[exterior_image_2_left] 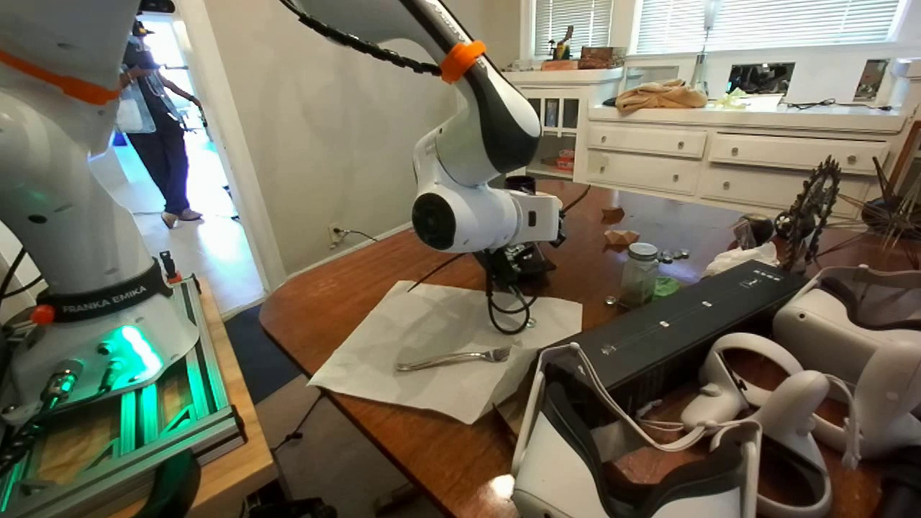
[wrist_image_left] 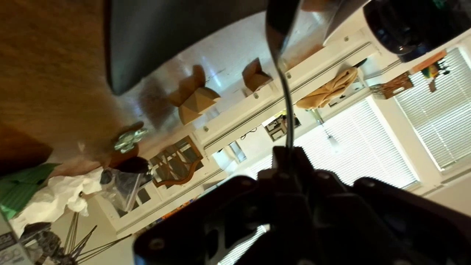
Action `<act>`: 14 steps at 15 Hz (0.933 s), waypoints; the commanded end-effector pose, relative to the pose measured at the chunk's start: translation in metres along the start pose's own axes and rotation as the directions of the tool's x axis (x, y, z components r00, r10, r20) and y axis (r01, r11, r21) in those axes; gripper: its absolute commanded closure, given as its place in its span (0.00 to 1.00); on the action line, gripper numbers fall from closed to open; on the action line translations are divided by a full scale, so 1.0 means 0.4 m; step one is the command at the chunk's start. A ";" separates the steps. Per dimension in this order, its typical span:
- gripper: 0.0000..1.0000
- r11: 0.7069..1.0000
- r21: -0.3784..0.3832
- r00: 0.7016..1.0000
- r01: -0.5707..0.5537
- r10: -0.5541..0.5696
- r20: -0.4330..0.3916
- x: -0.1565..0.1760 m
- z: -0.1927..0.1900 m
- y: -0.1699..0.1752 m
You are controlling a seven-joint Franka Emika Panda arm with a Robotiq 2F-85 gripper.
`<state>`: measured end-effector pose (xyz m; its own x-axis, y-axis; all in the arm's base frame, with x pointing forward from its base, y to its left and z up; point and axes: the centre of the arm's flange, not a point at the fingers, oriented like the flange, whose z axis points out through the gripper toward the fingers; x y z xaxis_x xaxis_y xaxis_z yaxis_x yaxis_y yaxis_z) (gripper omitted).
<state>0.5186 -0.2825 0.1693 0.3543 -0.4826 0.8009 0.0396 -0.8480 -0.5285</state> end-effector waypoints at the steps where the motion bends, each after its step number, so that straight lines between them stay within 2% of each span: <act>1: 0.99 0.991 0.114 0.995 -0.063 0.054 0.080 0.003 0.020 0.016; 5: 0.99 0.972 0.194 0.980 -0.131 0.098 0.172 0.015 0.037 0.010; 9: 0.99 0.957 0.226 0.965 -0.180 0.128 0.228 0.024 0.048 0.019; 11: 0.99 0.961 0.212 0.963 -0.181 0.129 0.236 0.030 0.046 0.021; 14: 0.99 0.990 0.110 0.977 -0.084 0.060 0.206 0.043 0.029 0.013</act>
<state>0.5363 -0.2896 0.1739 0.5449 -0.5163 0.6607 0.1551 -0.7123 -0.6846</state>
